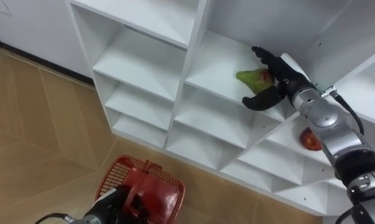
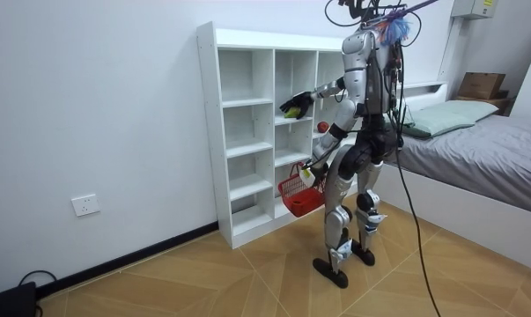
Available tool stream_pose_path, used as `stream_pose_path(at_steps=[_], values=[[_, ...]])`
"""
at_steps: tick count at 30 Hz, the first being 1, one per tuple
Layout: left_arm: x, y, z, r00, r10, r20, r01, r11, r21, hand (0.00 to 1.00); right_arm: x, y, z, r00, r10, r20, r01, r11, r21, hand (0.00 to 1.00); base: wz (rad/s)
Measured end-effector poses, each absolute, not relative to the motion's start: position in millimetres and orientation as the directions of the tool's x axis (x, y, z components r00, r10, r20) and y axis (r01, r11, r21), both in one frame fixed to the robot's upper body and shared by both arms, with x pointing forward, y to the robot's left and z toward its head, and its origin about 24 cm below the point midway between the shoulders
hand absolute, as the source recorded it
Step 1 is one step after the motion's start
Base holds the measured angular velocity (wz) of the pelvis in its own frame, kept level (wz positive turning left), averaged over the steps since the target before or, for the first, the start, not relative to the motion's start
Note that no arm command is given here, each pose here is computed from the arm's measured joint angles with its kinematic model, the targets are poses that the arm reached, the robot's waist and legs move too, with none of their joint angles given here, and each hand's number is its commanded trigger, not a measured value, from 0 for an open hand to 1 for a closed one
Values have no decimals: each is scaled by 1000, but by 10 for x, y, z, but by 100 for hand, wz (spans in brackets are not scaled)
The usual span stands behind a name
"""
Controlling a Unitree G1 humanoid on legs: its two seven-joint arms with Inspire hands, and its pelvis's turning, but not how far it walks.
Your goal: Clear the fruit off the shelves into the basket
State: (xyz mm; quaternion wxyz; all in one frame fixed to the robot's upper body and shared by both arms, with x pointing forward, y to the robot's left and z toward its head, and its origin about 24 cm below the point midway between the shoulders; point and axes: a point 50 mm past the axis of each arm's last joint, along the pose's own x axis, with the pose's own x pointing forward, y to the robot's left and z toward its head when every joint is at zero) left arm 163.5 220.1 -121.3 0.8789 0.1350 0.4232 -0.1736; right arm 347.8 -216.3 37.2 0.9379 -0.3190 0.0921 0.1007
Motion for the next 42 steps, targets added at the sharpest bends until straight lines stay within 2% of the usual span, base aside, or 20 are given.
stream_pose_path(at_steps=[8, 42], values=[[1634, 2197, -1216, 581, -192, -791, 418, 904, 88, 100, 3487, -2195, 397, 972, 98, -212, -206, 787, -582, 100, 0], [1652, 2153, -1224, 566, -218, -795, 441, 895, 69, 100, 3444, -2186, 323, 947, 161, -277, -288, 804, -520, 100, 0]])
